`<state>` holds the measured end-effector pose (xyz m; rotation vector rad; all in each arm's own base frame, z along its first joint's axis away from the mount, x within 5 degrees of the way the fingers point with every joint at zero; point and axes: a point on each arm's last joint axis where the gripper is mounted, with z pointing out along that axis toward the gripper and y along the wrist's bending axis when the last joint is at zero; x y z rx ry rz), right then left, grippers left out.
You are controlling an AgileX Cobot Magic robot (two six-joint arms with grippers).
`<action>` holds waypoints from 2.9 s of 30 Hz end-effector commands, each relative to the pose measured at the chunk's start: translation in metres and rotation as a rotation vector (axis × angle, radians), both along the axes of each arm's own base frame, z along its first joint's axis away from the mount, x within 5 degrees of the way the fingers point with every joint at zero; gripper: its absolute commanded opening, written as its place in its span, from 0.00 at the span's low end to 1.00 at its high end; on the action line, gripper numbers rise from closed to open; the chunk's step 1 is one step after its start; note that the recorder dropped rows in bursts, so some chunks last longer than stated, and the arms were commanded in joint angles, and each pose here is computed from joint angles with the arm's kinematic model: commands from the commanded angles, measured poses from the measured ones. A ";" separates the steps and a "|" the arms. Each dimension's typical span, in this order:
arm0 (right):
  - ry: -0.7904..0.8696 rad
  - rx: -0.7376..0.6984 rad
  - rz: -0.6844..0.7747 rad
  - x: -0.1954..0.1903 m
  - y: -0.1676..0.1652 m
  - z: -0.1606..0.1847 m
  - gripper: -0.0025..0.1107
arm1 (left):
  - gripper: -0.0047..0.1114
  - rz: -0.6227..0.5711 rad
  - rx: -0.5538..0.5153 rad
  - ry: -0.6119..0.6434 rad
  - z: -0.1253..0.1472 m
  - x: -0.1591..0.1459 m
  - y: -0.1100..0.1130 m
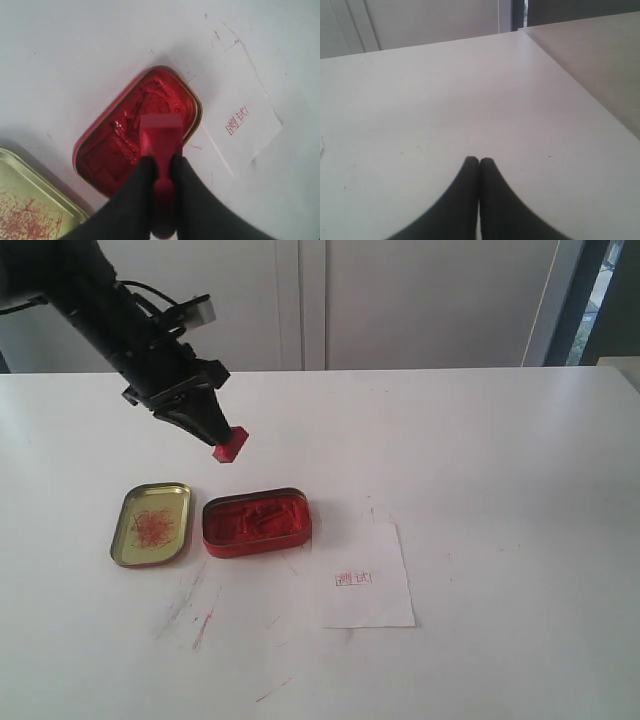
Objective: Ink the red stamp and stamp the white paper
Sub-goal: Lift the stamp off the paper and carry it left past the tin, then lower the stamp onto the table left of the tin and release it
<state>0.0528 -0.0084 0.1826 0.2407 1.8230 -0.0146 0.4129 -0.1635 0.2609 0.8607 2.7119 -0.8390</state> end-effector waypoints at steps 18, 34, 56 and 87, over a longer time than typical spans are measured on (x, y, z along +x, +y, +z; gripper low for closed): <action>-0.013 -0.020 -0.001 0.000 0.000 0.000 0.02 | 0.04 0.149 -0.286 0.054 -0.001 -0.025 0.087; -0.013 -0.020 -0.001 0.000 0.000 0.000 0.02 | 0.04 0.070 -0.454 0.263 -0.059 -0.073 0.083; -0.015 -0.006 -0.005 0.000 0.000 0.000 0.02 | 0.04 0.282 -0.307 0.320 -0.120 -0.130 0.090; -0.015 -0.006 -0.005 0.000 0.000 0.000 0.02 | 0.41 0.520 -0.229 0.287 -0.120 -0.123 0.147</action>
